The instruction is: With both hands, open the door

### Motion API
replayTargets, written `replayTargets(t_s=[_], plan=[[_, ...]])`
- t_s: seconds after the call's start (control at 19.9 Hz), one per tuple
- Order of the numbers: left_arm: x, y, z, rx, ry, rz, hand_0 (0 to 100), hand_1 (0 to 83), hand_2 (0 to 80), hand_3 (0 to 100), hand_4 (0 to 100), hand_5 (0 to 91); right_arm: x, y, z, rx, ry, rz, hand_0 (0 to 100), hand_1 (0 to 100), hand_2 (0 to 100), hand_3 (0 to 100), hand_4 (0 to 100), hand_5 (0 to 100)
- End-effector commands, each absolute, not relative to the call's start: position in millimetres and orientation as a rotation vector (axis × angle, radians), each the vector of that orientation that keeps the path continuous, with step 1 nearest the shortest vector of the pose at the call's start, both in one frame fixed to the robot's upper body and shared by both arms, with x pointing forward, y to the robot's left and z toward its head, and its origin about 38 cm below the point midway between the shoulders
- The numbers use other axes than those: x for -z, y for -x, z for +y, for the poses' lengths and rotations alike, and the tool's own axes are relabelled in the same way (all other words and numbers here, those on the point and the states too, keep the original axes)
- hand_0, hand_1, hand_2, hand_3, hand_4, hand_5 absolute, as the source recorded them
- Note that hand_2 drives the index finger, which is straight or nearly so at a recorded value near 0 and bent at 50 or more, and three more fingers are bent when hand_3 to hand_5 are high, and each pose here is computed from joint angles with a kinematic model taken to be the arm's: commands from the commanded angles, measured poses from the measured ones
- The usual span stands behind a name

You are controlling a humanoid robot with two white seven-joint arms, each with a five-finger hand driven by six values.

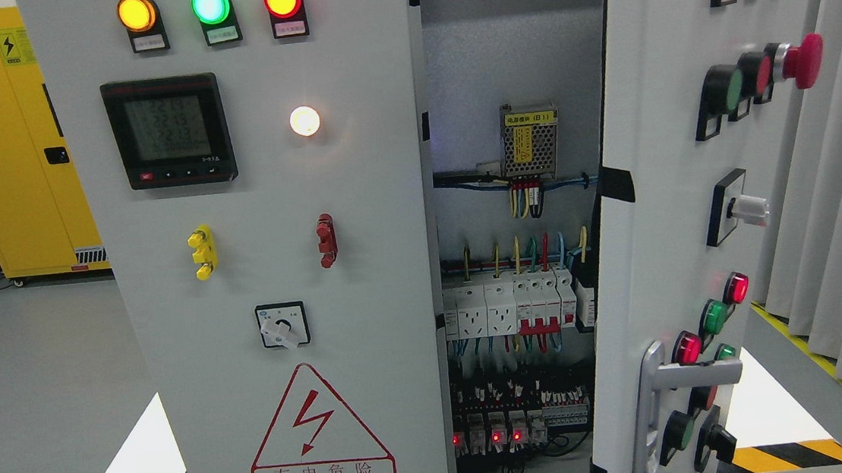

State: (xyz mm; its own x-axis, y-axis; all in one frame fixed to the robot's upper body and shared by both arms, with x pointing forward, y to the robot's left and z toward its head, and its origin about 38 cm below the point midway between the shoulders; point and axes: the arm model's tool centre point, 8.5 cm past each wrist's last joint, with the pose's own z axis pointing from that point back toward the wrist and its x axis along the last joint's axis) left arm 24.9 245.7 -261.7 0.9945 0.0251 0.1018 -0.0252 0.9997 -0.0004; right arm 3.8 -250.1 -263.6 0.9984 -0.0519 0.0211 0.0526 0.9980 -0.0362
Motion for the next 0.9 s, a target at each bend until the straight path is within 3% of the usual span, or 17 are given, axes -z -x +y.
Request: replayTargets(t_s=[0.0, 0.4, 0.65, 0.85], plan=[[261.7, -24.7, 247.7, -0.026, -0.004, -0.102, 12, 55.6, 0.0, 0, 0, 0.0, 263.5, -33.7, -245.6, 0.080, 0.028, -0.083, 0, 50, 4, 0, 0, 0], [261.9, -20.7, 252.5, -0.019, -0.010, -0.126, 12, 55.6, 0.0, 0, 0, 0.0, 263.4, -33.5, -246.7, 0.088, 0.029, -0.081, 0, 50, 4, 0, 0, 0], [242.3, -94.4, 251.9, -0.004, 0.038, -0.515, 12, 55.6, 0.0, 0, 0, 0.0, 263.4, -33.5, -246.7, 0.088, 0.029, -0.081, 0, 50, 4, 0, 0, 0], [202.9, -122.8, 236.1, 0.113, 0.294, -0.719, 12, 55.6, 0.0, 0, 0, 0.0, 263.4, -33.5, -246.7, 0.088, 0.029, -0.081, 0, 50, 4, 0, 0, 0]])
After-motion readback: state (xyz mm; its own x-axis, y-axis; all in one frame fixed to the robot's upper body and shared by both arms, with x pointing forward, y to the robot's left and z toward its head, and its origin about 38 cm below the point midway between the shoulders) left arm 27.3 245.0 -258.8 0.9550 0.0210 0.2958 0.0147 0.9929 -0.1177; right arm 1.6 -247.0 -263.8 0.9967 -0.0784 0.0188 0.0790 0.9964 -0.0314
